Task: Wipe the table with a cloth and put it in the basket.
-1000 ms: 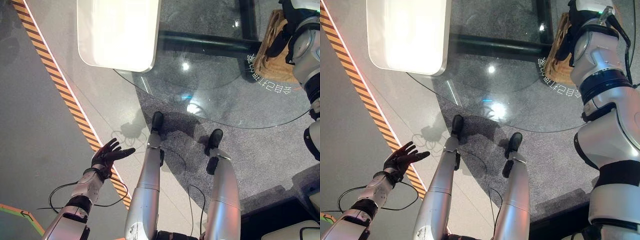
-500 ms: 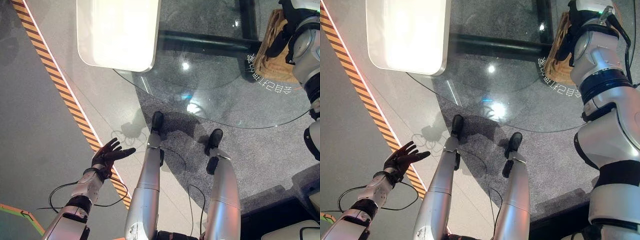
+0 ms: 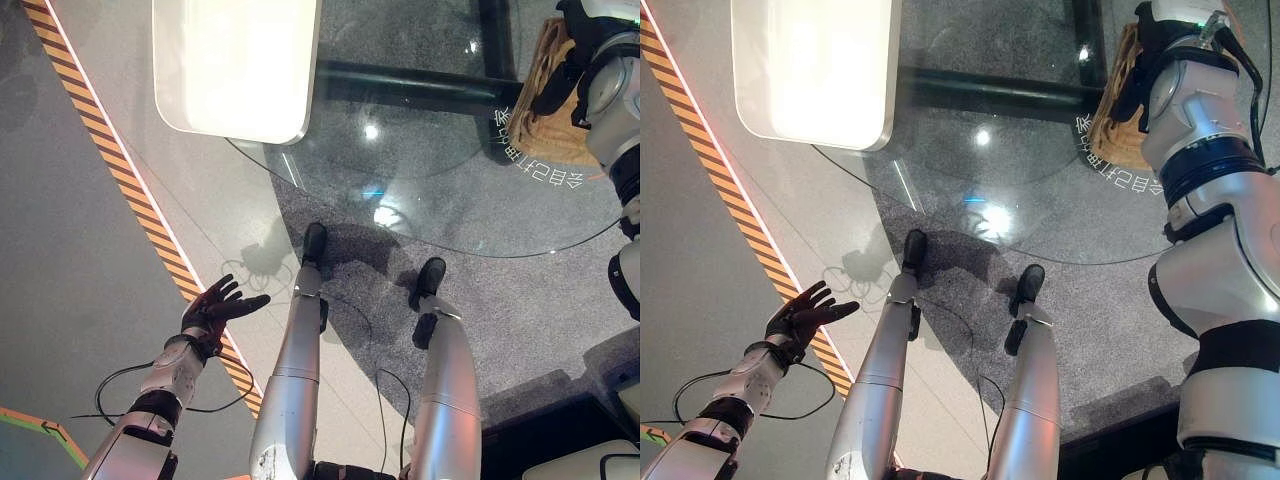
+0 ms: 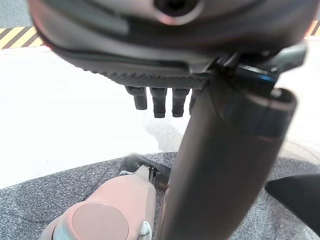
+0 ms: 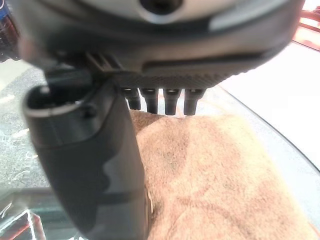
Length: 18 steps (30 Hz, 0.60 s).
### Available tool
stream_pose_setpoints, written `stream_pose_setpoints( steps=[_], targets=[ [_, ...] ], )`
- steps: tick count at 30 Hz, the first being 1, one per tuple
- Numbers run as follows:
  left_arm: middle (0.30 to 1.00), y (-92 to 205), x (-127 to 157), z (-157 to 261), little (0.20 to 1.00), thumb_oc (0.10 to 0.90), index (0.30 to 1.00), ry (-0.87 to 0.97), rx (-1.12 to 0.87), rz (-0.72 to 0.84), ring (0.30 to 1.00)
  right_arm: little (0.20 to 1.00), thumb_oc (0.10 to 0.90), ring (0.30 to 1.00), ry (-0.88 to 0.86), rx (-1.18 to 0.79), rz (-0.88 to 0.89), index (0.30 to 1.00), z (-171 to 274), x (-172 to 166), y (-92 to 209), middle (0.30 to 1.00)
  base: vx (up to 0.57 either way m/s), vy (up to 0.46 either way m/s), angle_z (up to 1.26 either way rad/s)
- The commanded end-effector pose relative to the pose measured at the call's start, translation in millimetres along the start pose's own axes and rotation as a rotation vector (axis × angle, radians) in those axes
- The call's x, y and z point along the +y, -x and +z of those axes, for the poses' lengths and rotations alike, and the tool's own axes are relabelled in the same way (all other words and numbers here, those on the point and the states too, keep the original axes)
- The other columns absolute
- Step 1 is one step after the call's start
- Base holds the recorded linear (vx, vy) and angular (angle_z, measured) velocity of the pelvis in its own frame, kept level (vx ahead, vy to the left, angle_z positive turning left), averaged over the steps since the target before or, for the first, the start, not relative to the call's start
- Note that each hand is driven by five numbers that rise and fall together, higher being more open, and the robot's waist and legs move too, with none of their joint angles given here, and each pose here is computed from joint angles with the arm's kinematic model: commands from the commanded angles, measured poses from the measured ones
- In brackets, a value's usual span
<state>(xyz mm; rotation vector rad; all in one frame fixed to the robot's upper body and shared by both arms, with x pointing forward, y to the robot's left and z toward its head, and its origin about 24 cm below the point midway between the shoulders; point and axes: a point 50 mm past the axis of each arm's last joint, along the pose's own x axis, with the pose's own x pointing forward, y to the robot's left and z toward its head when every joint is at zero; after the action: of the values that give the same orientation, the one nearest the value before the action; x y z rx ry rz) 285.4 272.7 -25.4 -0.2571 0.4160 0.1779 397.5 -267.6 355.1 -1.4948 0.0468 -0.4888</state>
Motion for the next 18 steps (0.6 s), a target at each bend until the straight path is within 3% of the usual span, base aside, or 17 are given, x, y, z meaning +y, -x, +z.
stream_pose_setpoints(
  steps=[1, 18],
  targets=[
    [0.900, 13.1, 32.0, -6.3, 0.900, 0.800, 0.900, -0.031, 0.023, 0.081, 0.900, 0.200, 0.100, 0.300, 0.092, 0.119, -0.099, 0.300, -34.6, -32.9, 0.9, 0.300, 0.00, 0.000, 0.00],
    [0.900, 12.6, 32.1, -3.6, 0.900, 0.800, 0.900, -0.029, 0.016, 0.082, 0.900, 0.200, 0.100, 0.300, 0.103, 0.124, -0.111, 0.300, -35.6, -36.3, 1.1, 0.300, 0.00, 0.000, 0.00]
  ],
)
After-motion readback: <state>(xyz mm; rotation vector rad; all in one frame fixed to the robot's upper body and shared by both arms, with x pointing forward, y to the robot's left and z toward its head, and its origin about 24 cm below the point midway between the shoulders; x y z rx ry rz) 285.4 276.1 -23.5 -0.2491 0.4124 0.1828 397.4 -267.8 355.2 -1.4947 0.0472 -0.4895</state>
